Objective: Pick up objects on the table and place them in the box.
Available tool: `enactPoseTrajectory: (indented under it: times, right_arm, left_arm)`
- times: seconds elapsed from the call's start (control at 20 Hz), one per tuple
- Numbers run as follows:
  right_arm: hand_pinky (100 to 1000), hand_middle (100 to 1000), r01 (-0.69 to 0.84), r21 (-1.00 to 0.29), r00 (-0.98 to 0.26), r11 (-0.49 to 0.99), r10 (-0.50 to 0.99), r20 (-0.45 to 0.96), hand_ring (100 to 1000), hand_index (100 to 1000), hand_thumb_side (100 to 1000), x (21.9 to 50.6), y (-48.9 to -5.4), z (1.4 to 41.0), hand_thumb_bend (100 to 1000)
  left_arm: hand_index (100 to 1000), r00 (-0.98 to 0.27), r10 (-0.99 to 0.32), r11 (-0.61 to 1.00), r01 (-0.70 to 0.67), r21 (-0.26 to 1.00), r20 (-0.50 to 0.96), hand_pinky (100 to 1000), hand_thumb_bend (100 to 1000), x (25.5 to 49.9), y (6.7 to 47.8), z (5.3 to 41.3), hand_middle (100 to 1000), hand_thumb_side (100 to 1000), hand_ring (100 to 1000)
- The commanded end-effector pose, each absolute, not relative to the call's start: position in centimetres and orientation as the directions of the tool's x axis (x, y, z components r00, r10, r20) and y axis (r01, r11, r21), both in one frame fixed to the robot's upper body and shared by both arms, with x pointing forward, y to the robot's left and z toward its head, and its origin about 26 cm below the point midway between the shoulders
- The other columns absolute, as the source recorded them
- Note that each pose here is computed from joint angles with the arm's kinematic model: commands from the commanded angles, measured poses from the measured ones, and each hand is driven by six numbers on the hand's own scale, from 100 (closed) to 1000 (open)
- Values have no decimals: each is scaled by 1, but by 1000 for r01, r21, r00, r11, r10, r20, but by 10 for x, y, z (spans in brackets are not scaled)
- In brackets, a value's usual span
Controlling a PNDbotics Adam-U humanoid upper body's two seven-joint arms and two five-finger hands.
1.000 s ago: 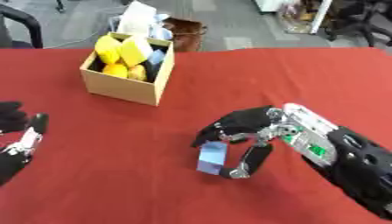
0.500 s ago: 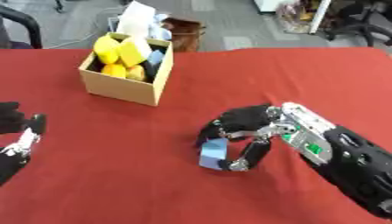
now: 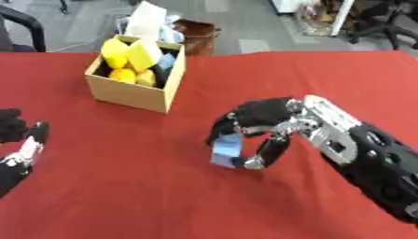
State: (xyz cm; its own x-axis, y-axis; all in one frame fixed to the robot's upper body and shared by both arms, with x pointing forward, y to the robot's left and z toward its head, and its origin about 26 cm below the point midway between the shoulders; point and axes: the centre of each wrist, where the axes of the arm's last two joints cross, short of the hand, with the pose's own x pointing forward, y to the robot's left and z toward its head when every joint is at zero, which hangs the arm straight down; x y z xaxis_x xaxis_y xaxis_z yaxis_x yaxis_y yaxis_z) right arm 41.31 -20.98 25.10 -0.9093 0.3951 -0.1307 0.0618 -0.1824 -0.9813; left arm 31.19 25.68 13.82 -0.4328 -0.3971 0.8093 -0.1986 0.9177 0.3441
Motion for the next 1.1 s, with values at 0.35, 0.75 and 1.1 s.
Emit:
enactPoseTrajectory:
  times: [0.35,0.75,1.1]
  right_arm:
    - [403,577,194,-980,-827,44,544,-139,382,888,100,441,-200,320,100]
    - [446,580,170,-961,-765,216,644,9,403,891,100,471,-160,311,100]
    - [579,659,118,-959,-677,259,727,113,487,907,100,493,-144,267,100]
  left_arm:
    - [702,-495,-390,920,-177,349,777,649,500,312,252,155,549,412,618]
    - [701,-544,-354,932,-132,338,761,649,501,312,239,167,549,407,618]
    - [701,-573,-330,937,-103,333,750,649,503,311,231,174,548,405,618]
